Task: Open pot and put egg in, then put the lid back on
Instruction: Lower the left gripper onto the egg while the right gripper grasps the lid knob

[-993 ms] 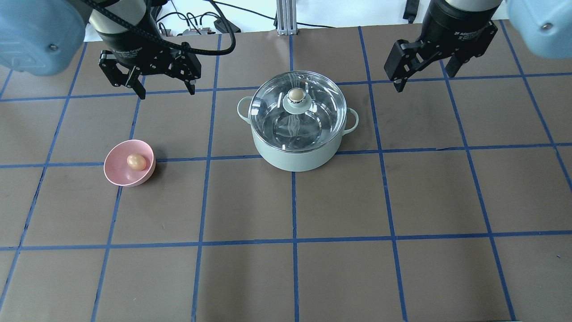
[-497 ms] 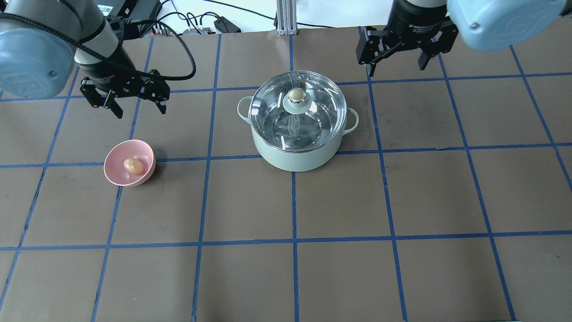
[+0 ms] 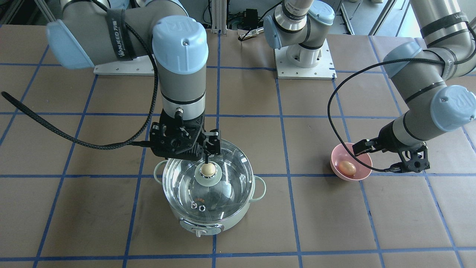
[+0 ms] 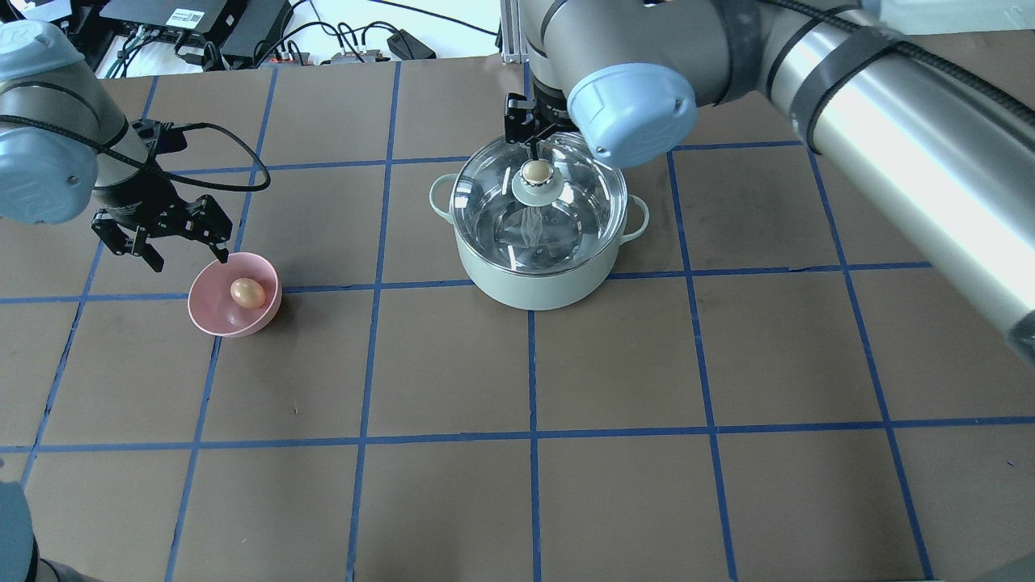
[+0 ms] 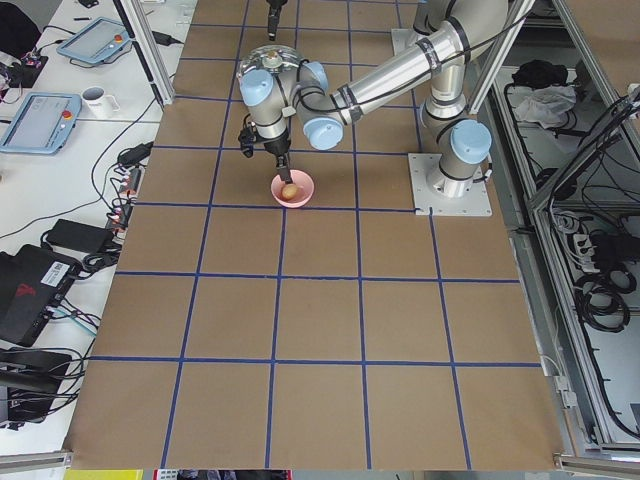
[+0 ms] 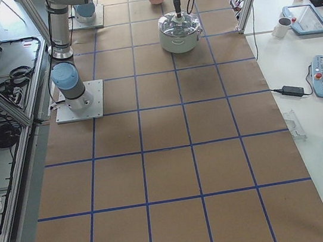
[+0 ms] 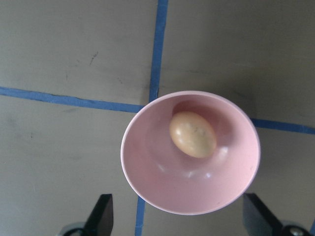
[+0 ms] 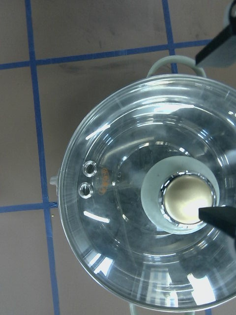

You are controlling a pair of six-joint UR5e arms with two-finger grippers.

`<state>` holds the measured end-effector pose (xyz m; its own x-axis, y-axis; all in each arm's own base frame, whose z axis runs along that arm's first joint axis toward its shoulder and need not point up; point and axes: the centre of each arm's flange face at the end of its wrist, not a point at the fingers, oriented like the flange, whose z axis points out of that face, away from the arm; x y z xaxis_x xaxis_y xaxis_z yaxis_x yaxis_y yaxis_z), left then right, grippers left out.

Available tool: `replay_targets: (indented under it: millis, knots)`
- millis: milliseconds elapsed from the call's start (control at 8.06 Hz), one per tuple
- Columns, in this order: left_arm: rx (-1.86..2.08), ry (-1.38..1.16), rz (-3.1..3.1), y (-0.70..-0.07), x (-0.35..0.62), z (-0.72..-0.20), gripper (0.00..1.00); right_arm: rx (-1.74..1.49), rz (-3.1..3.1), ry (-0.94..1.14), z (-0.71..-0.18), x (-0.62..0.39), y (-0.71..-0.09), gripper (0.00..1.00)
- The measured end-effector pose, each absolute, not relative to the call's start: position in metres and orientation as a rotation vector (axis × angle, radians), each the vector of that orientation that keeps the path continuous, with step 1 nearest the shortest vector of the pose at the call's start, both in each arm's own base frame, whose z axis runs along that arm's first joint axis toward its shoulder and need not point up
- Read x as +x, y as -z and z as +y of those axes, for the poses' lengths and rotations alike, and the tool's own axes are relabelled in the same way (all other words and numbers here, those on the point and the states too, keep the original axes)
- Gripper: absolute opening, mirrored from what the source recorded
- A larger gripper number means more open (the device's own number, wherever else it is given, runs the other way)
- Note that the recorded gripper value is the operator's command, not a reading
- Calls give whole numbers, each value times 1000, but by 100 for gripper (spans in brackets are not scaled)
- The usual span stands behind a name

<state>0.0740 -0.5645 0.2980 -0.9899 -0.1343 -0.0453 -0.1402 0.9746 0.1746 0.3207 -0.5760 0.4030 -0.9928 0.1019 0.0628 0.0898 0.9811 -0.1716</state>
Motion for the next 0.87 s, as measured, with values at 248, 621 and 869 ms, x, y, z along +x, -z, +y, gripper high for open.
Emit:
replay_targets:
  millis: [248,621,869]
  knots:
    - [-217,-306,3099,-269,90,-570,92,-260,-3036,-266,-582,343,-371,100]
    - [-227,-321,3111,-243,92,-575,89,-377,-3036,-288,-587,352,-357,100]
    - [-247,-330,3116,-225,88,-575,89,-411,-3038,-279,-589,353,-351,73]
